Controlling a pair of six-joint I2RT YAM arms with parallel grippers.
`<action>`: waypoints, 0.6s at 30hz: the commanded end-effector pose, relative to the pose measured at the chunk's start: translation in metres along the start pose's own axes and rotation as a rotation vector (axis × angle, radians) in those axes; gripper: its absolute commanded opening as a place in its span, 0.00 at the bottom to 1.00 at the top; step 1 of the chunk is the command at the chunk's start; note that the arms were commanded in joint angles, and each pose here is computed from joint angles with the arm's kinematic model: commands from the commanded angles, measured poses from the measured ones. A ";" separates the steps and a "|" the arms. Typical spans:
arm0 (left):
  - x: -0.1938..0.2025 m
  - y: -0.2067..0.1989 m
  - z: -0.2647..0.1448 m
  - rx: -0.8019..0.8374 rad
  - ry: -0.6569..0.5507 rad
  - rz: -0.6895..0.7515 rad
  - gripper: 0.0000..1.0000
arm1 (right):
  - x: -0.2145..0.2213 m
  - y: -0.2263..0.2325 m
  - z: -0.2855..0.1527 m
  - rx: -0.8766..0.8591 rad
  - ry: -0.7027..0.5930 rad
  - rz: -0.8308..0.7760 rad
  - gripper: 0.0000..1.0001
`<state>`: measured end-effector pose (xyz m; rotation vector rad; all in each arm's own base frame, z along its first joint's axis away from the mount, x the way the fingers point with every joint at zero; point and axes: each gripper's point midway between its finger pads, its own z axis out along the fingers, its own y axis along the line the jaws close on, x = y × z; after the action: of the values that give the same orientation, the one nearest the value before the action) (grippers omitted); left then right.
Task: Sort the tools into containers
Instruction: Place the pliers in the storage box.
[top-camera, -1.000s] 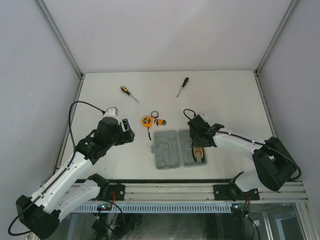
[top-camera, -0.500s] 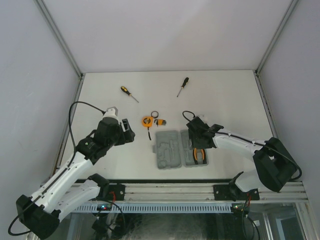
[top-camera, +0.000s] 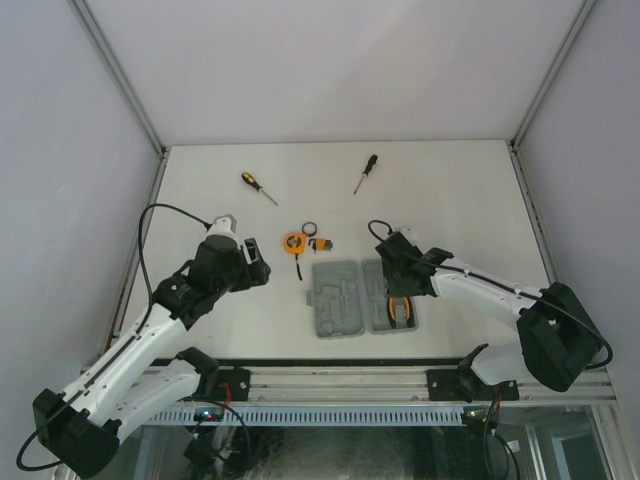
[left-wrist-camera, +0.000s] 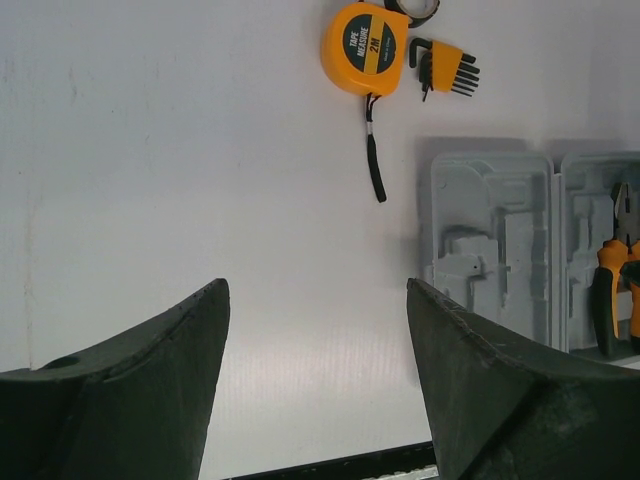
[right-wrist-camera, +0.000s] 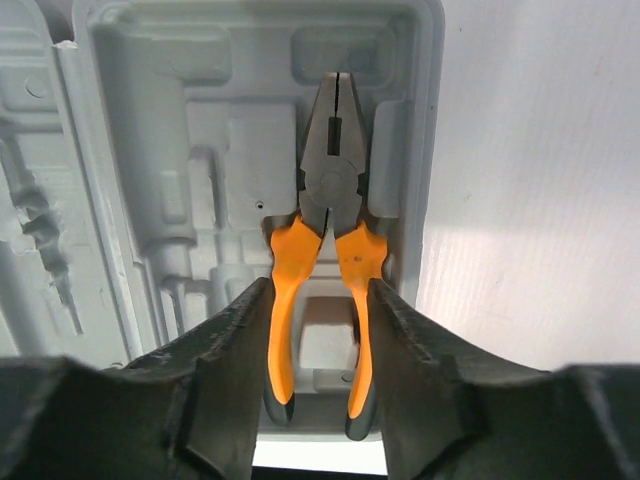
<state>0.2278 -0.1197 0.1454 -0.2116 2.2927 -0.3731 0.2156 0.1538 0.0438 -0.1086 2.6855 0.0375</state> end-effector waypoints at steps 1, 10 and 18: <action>0.000 -0.003 0.004 0.024 -0.012 -0.027 0.75 | -0.016 0.004 -0.013 -0.018 -0.046 -0.010 0.40; 0.001 -0.004 0.005 0.027 -0.010 -0.026 0.75 | -0.012 -0.008 -0.014 0.044 -0.032 -0.020 0.27; 0.002 -0.008 0.008 0.040 0.002 -0.029 0.74 | -0.007 -0.015 -0.023 0.055 -0.018 -0.029 0.22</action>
<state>0.2253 -0.1221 0.1345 -0.2049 2.3166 -0.3824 0.2047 0.1359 0.0462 -0.1252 2.7204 -0.0652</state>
